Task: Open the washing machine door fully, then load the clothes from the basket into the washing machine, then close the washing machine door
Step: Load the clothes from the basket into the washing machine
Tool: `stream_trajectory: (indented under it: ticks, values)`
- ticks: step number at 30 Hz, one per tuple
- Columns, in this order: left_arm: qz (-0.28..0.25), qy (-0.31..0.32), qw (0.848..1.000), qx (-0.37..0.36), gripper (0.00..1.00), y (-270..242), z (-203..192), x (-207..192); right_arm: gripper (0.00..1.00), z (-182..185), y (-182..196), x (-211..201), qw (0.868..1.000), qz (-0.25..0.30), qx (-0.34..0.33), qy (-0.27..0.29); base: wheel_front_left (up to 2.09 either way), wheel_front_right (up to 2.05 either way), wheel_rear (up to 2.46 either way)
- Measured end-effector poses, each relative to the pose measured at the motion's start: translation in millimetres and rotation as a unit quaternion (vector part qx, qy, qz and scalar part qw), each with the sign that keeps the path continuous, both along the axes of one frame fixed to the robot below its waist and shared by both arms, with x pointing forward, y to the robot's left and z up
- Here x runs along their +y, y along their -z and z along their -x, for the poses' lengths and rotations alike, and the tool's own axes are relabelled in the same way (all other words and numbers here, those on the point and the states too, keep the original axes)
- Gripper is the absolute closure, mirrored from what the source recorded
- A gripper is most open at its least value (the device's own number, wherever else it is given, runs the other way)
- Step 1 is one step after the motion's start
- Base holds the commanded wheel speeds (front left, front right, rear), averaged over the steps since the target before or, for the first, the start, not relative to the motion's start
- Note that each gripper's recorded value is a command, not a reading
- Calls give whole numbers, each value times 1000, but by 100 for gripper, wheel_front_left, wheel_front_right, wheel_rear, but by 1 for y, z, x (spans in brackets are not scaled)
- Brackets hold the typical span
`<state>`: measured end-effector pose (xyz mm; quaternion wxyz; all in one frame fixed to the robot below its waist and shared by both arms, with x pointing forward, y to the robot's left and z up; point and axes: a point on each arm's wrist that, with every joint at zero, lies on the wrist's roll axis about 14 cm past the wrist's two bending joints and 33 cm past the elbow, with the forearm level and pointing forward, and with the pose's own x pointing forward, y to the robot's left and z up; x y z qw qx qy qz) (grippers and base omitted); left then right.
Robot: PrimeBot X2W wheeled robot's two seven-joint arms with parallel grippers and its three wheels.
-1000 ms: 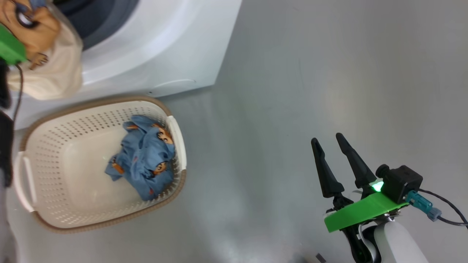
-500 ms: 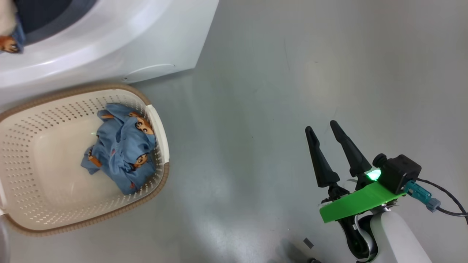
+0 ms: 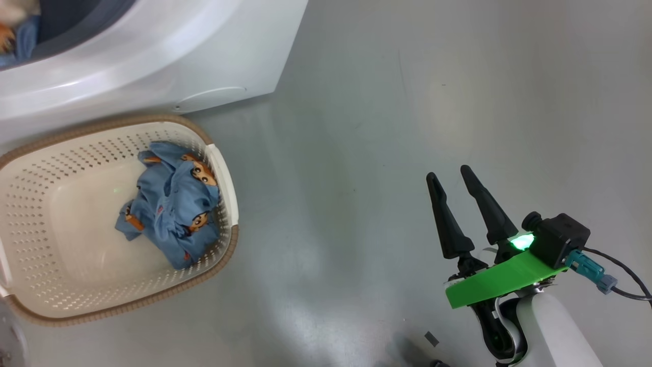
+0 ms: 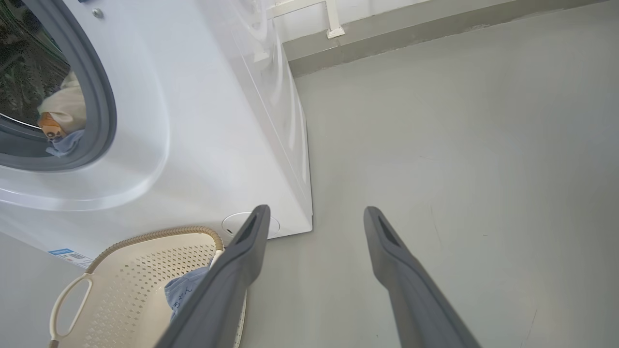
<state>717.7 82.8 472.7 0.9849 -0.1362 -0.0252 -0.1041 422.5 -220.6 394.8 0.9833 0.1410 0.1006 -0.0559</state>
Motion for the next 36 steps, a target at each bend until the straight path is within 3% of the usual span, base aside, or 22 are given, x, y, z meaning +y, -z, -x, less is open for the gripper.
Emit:
stream_trajectory:
  ticks: [14, 36]
  values:
    - [22, -1, 1000, 19, 0, 14, 22, -2, 0, -5, -3, 7, 1000, -3, -7, -11, 0, 0, 0]
    - [28, -16, 997, 74, 0, 41, 149, 19, 0, 1, -32, 19, 998, 37, -40, -43, 0, 0, 0]
